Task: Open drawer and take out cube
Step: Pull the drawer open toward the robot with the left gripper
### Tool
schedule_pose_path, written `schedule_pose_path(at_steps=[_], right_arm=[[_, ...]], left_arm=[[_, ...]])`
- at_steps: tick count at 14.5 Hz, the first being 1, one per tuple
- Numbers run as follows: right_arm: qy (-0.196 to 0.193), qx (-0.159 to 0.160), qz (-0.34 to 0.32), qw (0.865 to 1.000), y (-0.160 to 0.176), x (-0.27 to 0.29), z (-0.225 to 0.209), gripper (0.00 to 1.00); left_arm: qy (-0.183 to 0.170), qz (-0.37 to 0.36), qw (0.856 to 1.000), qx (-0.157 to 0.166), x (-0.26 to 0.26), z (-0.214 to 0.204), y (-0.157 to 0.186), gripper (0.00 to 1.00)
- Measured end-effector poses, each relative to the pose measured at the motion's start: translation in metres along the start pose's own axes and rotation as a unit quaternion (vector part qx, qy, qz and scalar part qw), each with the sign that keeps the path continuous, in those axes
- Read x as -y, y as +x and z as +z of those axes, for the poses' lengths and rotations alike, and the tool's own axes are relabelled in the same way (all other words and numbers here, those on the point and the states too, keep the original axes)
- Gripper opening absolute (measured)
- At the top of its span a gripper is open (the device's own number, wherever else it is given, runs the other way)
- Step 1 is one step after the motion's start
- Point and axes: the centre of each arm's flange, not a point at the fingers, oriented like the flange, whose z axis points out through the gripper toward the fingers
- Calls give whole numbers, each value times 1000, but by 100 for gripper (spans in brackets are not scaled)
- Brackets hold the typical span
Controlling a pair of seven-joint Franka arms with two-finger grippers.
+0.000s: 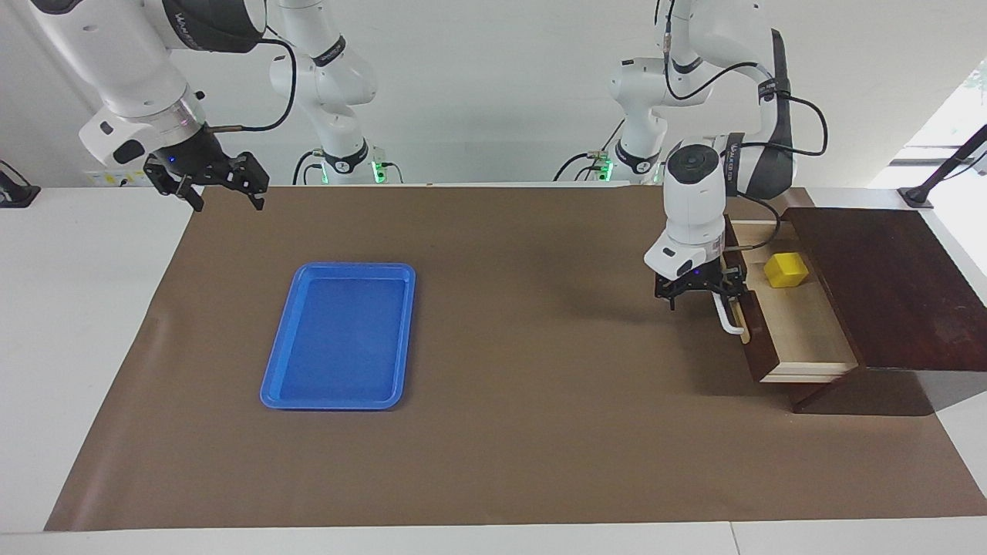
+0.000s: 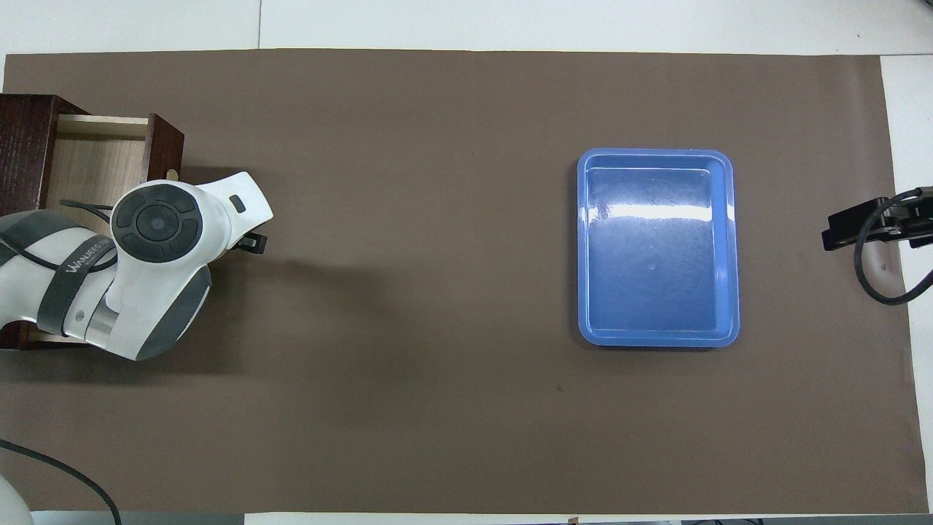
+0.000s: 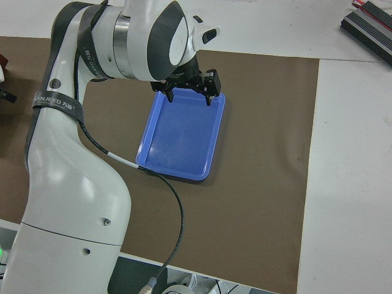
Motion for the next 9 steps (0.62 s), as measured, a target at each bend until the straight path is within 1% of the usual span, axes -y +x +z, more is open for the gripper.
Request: schedule_pose_path(at_steps=[3, 7, 9], right_arm=[[0, 0, 0, 1000, 0, 0, 0, 100], [0, 0, -5, 1000, 0, 5, 0, 100], [-1, 0, -5, 1000, 0, 6, 0, 100]], left_arm=[[-4, -10, 1000, 8, -1, -11, 5, 100], [-20, -31, 999, 21, -2, -43, 21, 100], [-39, -53, 997, 31, 2, -59, 26, 100]])
